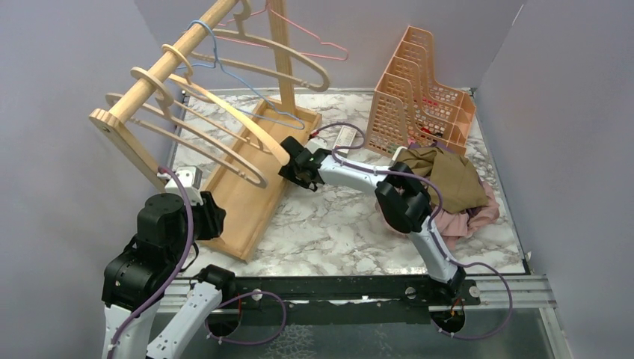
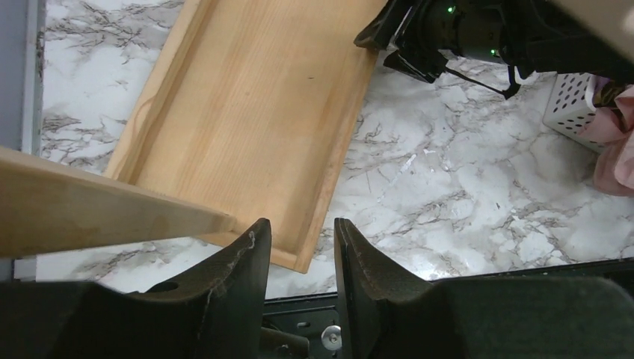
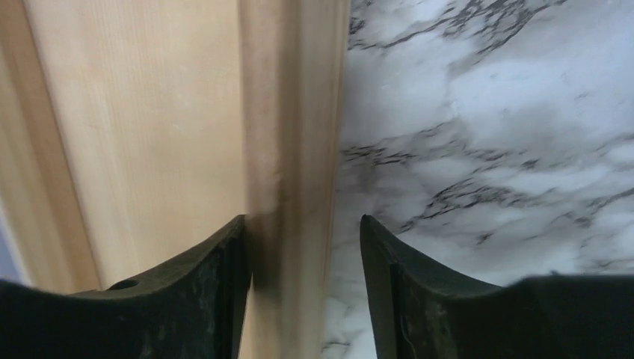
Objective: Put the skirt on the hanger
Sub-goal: Adjust the clothesline at the center of the board.
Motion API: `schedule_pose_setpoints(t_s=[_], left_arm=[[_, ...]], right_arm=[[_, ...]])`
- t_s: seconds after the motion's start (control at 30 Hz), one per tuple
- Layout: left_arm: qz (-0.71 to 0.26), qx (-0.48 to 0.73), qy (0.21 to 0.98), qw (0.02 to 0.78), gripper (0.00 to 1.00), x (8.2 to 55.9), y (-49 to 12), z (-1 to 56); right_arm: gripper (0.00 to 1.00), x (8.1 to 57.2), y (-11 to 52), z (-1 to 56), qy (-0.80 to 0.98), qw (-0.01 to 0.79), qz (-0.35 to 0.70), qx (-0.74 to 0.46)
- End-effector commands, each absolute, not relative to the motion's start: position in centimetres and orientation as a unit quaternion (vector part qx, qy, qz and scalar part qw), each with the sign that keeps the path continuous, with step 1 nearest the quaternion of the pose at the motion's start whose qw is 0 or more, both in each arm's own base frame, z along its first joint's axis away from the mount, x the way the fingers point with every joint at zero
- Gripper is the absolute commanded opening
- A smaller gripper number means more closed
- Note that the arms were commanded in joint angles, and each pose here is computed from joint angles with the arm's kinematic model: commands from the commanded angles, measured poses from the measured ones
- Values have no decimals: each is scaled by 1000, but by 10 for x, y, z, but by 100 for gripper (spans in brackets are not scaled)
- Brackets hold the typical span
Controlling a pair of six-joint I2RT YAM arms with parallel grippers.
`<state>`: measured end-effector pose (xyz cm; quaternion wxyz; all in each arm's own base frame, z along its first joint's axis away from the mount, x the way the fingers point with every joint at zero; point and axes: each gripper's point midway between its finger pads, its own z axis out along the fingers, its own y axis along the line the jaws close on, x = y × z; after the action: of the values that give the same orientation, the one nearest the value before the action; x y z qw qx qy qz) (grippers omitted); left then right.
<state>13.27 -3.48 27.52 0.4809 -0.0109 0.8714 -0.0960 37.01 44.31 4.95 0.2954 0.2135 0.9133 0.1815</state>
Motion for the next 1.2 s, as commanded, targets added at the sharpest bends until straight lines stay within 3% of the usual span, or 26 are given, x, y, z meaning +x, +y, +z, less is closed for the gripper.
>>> schedule_pose_setpoints(t_s=[0.0, 0.13, 0.33, 0.43, 0.6, 0.83, 1.0, 1.17], left_arm=[[-122, 11, 860, 495, 41, 139, -47, 285], [-159, 38, 845, 509, 47, 138, -61, 295], [-212, 76, 821, 524, 53, 133, -81, 305], [-235, 98, 810, 527, 56, 131, -91, 310], [-273, 122, 798, 524, 57, 127, -106, 312], [-292, 141, 790, 520, 57, 123, -114, 312], [-292, 146, 785, 526, 56, 122, -114, 317], [-292, 146, 786, 525, 56, 123, -114, 317]], right_arm=[[67, 362, 441, 48, 929, 262, 219, 144], [80, 336, 448, 70, 930, 238, 275, 59], [80, 281, 448, 80, 907, 202, 362, -74], [76, 256, 438, 76, 906, 204, 352, -112], [58, 225, 430, 44, 920, 161, 338, -113], [53, 218, 472, 30, 915, 153, 352, -125], [51, 239, 487, 14, 922, 173, 330, -106], [61, 266, 501, 13, 914, 223, 313, -129]])
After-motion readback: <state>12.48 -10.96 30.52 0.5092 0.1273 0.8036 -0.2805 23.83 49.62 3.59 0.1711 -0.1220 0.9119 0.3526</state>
